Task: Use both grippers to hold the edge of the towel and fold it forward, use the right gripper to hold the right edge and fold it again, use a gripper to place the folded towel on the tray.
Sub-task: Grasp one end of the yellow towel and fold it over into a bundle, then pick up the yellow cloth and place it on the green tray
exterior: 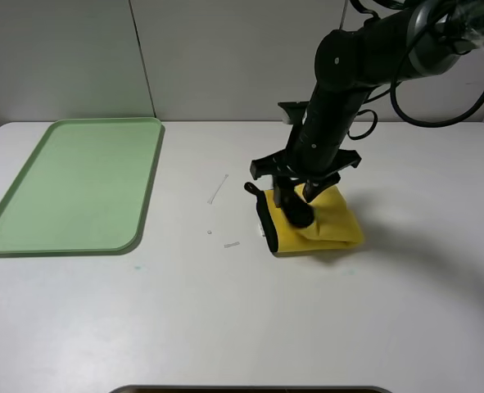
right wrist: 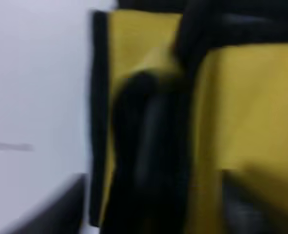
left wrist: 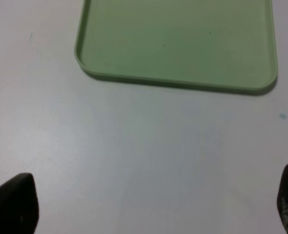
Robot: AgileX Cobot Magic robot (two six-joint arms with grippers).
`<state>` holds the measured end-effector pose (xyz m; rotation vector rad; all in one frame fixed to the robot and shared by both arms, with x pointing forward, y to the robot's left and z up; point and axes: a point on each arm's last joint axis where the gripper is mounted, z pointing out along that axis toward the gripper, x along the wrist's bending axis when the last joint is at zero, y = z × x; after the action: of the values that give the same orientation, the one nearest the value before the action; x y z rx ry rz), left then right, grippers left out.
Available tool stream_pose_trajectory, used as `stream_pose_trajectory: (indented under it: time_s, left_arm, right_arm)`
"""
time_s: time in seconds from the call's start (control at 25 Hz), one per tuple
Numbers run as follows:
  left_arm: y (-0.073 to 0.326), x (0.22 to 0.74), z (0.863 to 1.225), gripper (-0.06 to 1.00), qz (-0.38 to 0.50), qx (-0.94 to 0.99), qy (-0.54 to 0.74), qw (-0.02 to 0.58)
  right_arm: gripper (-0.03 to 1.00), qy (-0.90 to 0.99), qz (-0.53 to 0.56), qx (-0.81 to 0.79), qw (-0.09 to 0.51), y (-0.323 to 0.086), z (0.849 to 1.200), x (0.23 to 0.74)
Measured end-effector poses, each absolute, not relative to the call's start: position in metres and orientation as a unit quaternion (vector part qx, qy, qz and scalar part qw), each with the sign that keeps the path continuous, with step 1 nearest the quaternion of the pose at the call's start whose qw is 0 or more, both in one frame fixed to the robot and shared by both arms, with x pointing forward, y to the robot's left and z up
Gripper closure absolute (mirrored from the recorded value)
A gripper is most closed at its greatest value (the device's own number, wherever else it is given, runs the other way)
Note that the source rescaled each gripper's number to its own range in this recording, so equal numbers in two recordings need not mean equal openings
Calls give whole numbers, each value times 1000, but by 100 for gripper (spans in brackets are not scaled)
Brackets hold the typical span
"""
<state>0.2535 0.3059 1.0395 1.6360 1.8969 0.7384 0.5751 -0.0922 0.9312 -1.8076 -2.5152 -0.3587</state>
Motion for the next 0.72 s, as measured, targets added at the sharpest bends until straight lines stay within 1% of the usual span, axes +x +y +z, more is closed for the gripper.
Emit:
stream_pose_trajectory:
  time_s: [0.04,0.08,0.2,0.52,0.64,0.72]
  left_arm:
    - [306,253,1039,-4,273,605,701,262]
    - [306,253,1039,-4,273,605,701,262]
    - [306,253,1039,-4,273,605,701,262]
    - [306,253,1039,-4,273,605,701,262]
    - [306,253,1039,-4,273,605,701,262]
    - [306,253,1039,-4,273,605,701,262]
  right_arm:
    - [13,-805,-125,-580,15,-90,932,576]
    - [6,-804,-134,-579,16,-89,932,577]
    - [-1,-810,-146,-568,17,-87,933,577]
    - [-3,-820,-134,-556,26,-88,933,574]
    - [-3,-824,-123,-552,33,-91,944,569]
    - [-3,-833,-116,-540,25,-95,958,564]
